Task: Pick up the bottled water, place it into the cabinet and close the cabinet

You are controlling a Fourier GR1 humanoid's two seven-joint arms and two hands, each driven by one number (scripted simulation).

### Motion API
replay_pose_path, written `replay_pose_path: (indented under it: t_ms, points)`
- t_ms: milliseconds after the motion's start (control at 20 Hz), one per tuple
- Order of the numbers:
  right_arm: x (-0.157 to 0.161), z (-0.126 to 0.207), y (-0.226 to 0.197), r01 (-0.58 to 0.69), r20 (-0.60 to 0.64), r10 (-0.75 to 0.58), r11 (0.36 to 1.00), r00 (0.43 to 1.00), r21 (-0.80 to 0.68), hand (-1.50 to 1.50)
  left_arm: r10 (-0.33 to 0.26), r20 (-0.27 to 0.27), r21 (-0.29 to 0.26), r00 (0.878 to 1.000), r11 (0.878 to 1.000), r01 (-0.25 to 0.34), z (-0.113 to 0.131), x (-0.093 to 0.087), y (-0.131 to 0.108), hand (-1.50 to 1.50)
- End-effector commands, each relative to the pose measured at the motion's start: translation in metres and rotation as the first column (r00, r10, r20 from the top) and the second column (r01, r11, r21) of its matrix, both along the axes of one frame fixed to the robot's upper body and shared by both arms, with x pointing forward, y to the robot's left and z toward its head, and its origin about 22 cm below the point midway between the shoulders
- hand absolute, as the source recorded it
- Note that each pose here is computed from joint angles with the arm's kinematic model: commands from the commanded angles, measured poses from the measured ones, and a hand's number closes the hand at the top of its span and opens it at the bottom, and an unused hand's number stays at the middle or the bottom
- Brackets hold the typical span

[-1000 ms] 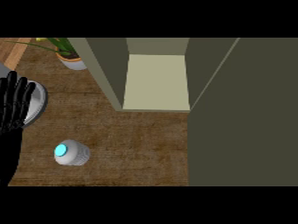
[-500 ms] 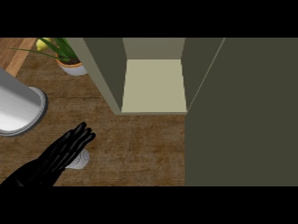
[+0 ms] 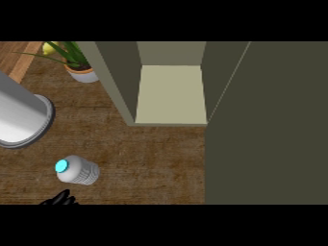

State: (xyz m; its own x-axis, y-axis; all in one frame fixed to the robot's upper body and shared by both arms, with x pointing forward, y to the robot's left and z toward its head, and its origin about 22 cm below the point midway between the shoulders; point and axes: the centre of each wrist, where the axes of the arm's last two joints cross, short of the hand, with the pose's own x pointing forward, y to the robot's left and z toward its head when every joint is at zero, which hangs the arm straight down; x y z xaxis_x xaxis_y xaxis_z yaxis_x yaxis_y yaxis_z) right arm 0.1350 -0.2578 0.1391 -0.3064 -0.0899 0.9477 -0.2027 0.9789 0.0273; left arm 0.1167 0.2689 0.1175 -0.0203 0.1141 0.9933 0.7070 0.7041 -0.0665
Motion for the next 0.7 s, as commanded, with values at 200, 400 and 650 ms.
replay_pose_path:
  t_ms: [200, 400, 650]
  points:
    - [-0.027, 0.014, -0.005, -0.035, -0.005, 0.035, 0.999, 0.999, 0.017, -1.5, -0.084, 0.042, -0.069, 0.996, 0.994, 0.087, 0.044, -0.037, 0.001, -1.5]
    - [-0.038, 0.014, -0.007, -0.017, -0.013, 0.017, 0.999, 1.0, 0.04, -1.5, -0.063, 0.018, -0.069, 0.998, 0.996, 0.064, 0.033, -0.042, 0.02, -1.5]
    - [-0.032, 0.019, -0.002, -0.024, 0.015, 0.024, 0.999, 1.0, 0.027, -1.5, -0.056, 0.01, -0.059, 0.998, 0.997, 0.057, 0.046, -0.051, 0.02, -1.5]
